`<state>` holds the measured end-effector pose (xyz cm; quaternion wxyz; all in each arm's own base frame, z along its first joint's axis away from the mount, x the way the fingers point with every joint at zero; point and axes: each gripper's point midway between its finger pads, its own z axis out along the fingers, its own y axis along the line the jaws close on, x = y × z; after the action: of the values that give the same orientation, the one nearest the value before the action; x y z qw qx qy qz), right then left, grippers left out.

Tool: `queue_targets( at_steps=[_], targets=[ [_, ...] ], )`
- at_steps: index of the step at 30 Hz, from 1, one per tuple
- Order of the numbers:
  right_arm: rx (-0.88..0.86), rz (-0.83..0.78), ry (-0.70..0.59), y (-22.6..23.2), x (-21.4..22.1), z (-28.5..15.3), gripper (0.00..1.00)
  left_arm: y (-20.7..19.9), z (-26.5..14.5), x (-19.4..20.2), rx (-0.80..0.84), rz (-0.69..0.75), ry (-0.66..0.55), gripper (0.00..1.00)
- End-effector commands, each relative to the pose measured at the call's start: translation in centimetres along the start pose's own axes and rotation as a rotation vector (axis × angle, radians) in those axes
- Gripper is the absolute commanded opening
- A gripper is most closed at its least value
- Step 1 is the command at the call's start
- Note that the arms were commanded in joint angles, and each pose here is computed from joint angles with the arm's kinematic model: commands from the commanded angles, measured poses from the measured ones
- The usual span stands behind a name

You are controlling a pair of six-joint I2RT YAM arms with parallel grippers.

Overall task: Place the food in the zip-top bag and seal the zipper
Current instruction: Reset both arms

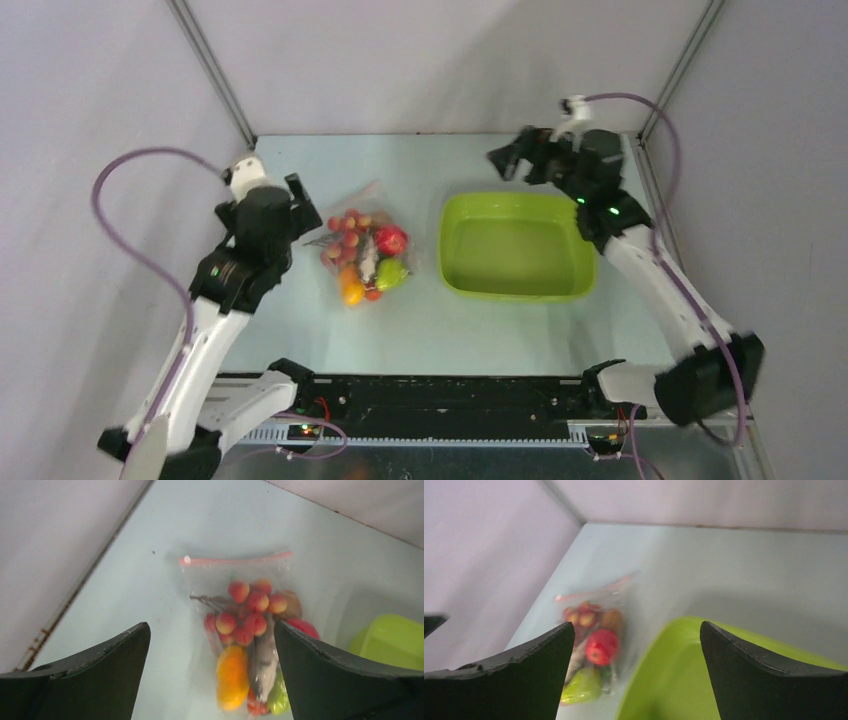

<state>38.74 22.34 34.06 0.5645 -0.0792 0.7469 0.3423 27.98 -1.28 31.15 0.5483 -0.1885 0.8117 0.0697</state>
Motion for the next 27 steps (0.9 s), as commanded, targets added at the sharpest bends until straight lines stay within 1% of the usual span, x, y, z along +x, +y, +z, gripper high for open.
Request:
queue_targets(
  at_steps=[1,2,3,4,5,6,7,8,10,11,12,13,14,18,24,27],
  targets=[
    [0.307,0.094,0.016,-6.6,2.0,-7.7,0.99,1.5,-2.3,2.3,0.072,-0.12,-0.002,1.0],
    [0.371,0.095,0.026,-7.6,2.6,-9.3,1.0,1.9,-2.4,3.3,0.082,-0.128,-0.002,1.0],
    [0.474,0.086,-0.028,-9.1,2.1,-11.8,0.99,2.1,-2.6,3.8,0.083,-0.147,0.0,1.0],
    [0.548,0.091,-0.018,-10.2,2.8,-13.5,0.99,2.8,-2.7,4.6,0.072,-0.15,0.008,1.0],
    [0.627,0.073,-0.068,-10.9,2.5,-15.9,0.99,3.0,-2.8,5.0,0.065,-0.169,0.014,1.0],
    [0.681,0.071,-0.06,-11.5,3.1,-17.3,0.99,3.6,-3.0,5.6,0.054,-0.172,0.021,1.0],
    [0.761,0.062,-0.116,-12.2,2.9,-19.6,0.99,3.7,-3.1,5.8,0.05,-0.189,0.024,1.0],
    [0.786,0.07,-0.116,-12.4,3.5,-20.6,0.99,4.3,-3.3,6.2,0.035,-0.19,0.029,1.0],
    [0.802,0.068,-0.183,-11.9,3.7,-23.2,0.99,4.9,-3.4,6.7,0.005,-0.216,0.037,1.0],
    [0.818,0.074,-0.176,-12.2,4.6,-23.7,1.0,5.3,-3.5,7.0,-0.011,-0.213,0.042,1.0],
    [0.81,0.089,-0.209,-11.8,4.5,-24.5,0.99,5.4,-3.5,7.1,-0.019,-0.218,0.047,1.0],
    [0.814,0.098,-0.197,-11.9,5.2,-24.8,0.99,5.5,-3.5,7.3,-0.029,-0.211,0.057,1.0],
    [0.81,0.114,-0.212,-11.7,5.5,-25.3,0.99,5.6,-3.4,7.5,-0.034,-0.213,0.062,1.0],
    [0.876,0.15,-0.233,-12.2,6.5,-27.1,0.99,6.0,-3.3,8.0,-0.061,-0.223,0.072,1.0],
    [0.957,0.116,-0.186,-13.5,8.1,-28.4,0.99,5.7,-3.4,8.1,-0.038,-0.256,0.064,1.0],
    [0.974,0.111,-0.19,-13.7,8.3,-28.9,0.99,5.6,-3.7,7.7,-0.019,-0.272,0.049,1.0]
  ],
)
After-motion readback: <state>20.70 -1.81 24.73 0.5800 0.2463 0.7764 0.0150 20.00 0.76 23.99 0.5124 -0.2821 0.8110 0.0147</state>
